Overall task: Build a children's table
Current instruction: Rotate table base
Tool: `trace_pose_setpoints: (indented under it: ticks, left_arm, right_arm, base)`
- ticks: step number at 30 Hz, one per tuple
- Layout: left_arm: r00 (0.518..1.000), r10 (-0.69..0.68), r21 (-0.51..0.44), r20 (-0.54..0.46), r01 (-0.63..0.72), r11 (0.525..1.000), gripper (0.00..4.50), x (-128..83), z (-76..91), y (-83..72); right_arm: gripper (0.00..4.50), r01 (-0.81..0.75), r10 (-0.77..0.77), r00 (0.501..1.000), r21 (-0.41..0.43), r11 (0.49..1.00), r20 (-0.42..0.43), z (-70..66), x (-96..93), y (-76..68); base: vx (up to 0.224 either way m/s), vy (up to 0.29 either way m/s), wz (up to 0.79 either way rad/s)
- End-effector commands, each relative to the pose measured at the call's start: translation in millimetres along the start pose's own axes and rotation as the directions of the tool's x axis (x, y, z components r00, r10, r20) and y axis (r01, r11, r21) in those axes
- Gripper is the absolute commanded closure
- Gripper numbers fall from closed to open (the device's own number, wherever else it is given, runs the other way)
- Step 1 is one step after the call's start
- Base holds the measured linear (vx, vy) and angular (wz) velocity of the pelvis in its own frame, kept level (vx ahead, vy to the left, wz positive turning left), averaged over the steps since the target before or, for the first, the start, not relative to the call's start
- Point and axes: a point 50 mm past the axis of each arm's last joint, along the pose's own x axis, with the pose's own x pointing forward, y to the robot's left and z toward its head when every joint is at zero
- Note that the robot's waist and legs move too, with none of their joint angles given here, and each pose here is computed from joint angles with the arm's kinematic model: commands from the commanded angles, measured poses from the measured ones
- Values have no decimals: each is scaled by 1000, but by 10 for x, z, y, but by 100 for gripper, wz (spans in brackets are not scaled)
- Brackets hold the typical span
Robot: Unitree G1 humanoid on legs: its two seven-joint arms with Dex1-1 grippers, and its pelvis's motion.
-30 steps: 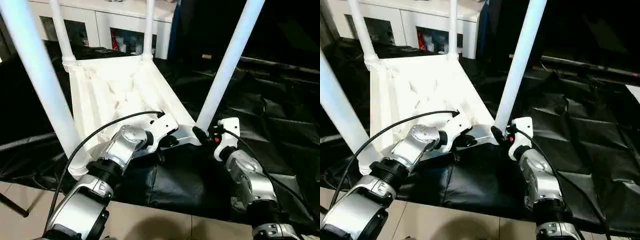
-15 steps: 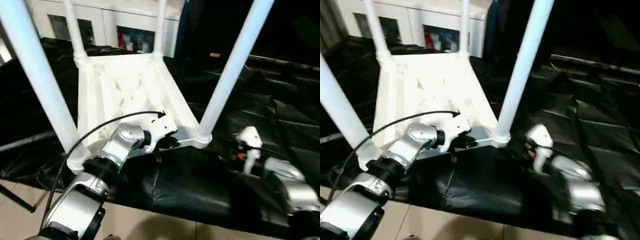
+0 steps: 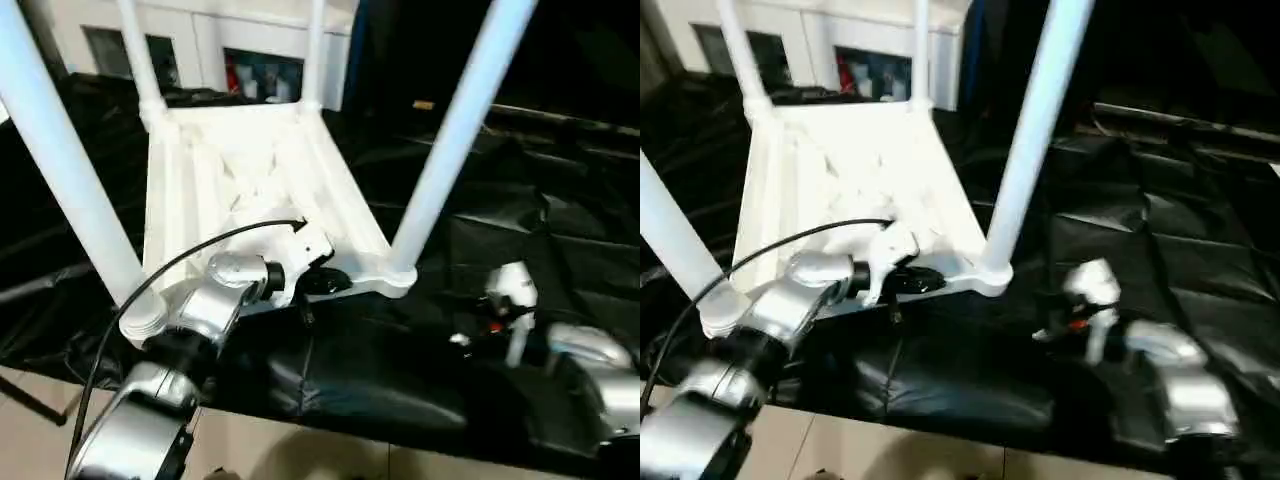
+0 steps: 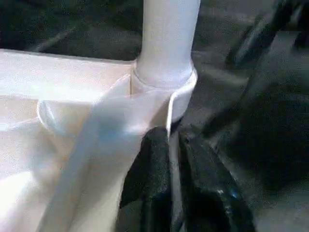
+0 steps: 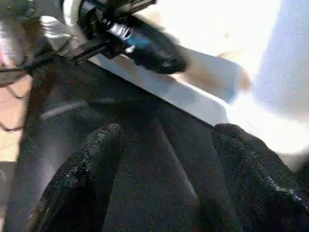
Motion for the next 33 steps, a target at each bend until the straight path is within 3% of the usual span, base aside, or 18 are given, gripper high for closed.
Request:
trace_pose_setpoints:
  ticks: [1,4,6,8,10,16,17,21,22,25,33]
  left_arm:
    - [998,-23,-11,50,24,1000,372,-87,113,-67]
    - [997,-39,-40,67,42,998,336,-273,124,-281]
    - [998,-38,-42,50,40,998,333,-316,92,-340]
    - [999,-29,-57,31,30,998,299,-367,50,-416]
    - [1000,-4,-105,3,4,994,294,-486,-36,-586]
    - [999,38,-183,-38,-44,982,239,-655,-129,-802]
    - [998,44,-204,-55,-54,977,226,-714,-181,-889]
    - [996,63,-220,-70,-77,972,198,-765,-196,-965]
    - [994,87,-231,-73,-102,968,186,-801,-202,-1003]
    - [989,126,-247,-83,-143,958,160,-879,-204,-1062]
    - [974,180,-260,-139,-211,942,107,-1099,-261,-1123]
  right_arm:
    - [127,-31,31,1000,-11,999,0,47,64,19]
    - [127,-34,34,999,2,999,30,85,245,10]
    - [127,-26,26,998,9,1000,49,111,285,-5]
    - [127,-15,14,997,17,1000,72,146,322,-29]
    - [127,74,-77,988,31,997,133,224,382,-156]
    - [127,266,-276,945,78,961,174,273,463,-396]
    - [127,379,-394,906,116,918,155,266,511,-521]
    - [127,478,-491,858,117,870,151,289,541,-623]
    - [127,540,-556,820,139,830,135,298,554,-701]
    - [127,620,-635,762,142,772,126,347,576,-805]
    - [127,722,-728,678,98,685,97,409,500,-958]
  base:
    - [0,0,0]
    - [0,0,0]
    - [0,0,0]
    - [0,0,0]
    - [0,0,0]
    - [0,0,0]
    - [0,0,0]
    - [0,0,0]
    - [0,0,0]
    - [0,0,0]
    - [0,0,0]
